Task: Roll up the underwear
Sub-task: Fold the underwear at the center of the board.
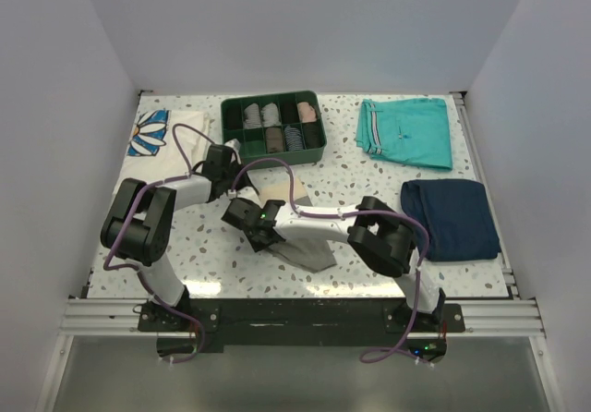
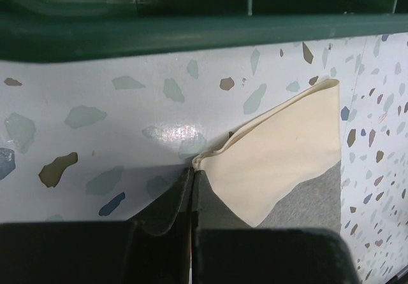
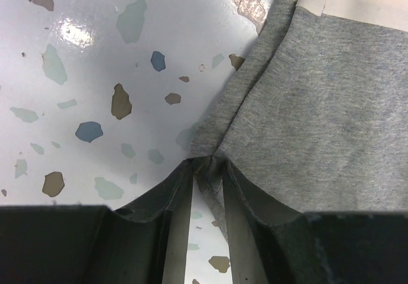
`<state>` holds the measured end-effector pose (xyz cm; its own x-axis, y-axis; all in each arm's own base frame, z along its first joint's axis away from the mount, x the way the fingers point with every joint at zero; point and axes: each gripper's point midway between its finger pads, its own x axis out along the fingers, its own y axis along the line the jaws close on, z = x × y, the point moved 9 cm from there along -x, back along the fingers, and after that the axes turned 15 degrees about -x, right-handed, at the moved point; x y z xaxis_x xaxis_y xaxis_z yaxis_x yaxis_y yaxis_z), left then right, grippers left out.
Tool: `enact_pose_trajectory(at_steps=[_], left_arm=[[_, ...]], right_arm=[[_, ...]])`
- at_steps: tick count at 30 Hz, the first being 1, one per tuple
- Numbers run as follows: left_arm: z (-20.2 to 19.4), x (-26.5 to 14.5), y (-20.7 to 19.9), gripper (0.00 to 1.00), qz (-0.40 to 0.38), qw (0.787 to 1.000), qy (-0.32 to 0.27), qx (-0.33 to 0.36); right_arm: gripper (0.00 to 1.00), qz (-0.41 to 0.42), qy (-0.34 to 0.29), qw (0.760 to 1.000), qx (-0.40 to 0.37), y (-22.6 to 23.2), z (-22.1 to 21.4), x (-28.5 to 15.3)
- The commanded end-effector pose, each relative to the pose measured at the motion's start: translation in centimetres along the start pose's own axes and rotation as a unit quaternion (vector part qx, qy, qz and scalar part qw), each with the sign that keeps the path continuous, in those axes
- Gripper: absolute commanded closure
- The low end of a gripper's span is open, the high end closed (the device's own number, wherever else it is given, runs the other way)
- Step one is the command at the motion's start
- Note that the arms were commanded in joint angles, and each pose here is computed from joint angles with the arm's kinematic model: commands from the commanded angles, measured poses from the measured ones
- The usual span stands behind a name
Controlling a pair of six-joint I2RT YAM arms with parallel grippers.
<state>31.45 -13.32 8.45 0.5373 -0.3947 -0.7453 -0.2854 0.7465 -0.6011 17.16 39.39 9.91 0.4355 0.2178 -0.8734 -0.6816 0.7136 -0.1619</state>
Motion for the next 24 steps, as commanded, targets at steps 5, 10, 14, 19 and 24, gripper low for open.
enact_pose_trajectory(at_steps=[5,10,14,19,24], left_arm=[[-0.2,-0.6,0.6,1.0,0.026,1.0,0.007,0.005],[-0.2,-1.1,0.6,1.0,0.029,1.0,0.002,0.005],[-0.1,-2.0,0.3,1.0,0.029,1.0,-0.013,0.001],[-0.7,-3.1,0.7,1.0,0.031,0.999,-0.019,-0.007],[-1.1,-4.1,1.0,1.0,0.037,0.999,-0.025,-0.012]], right_arm=[[0.78,-0.021,0.002,1.0,-0.009,0.2,-0.1,0.5],[0.79,-0.024,-0.009,1.0,-0.005,-0.2,-0.1,-0.5],[0.83,-0.003,-0.03,1.0,0.005,-0.4,0.0,-1.9],[0.85,0.043,-0.057,0.997,0.025,-0.3,-0.1,-3.3],[0.85,0.085,-0.074,0.993,0.04,-0.1,0.3,-4.9]])
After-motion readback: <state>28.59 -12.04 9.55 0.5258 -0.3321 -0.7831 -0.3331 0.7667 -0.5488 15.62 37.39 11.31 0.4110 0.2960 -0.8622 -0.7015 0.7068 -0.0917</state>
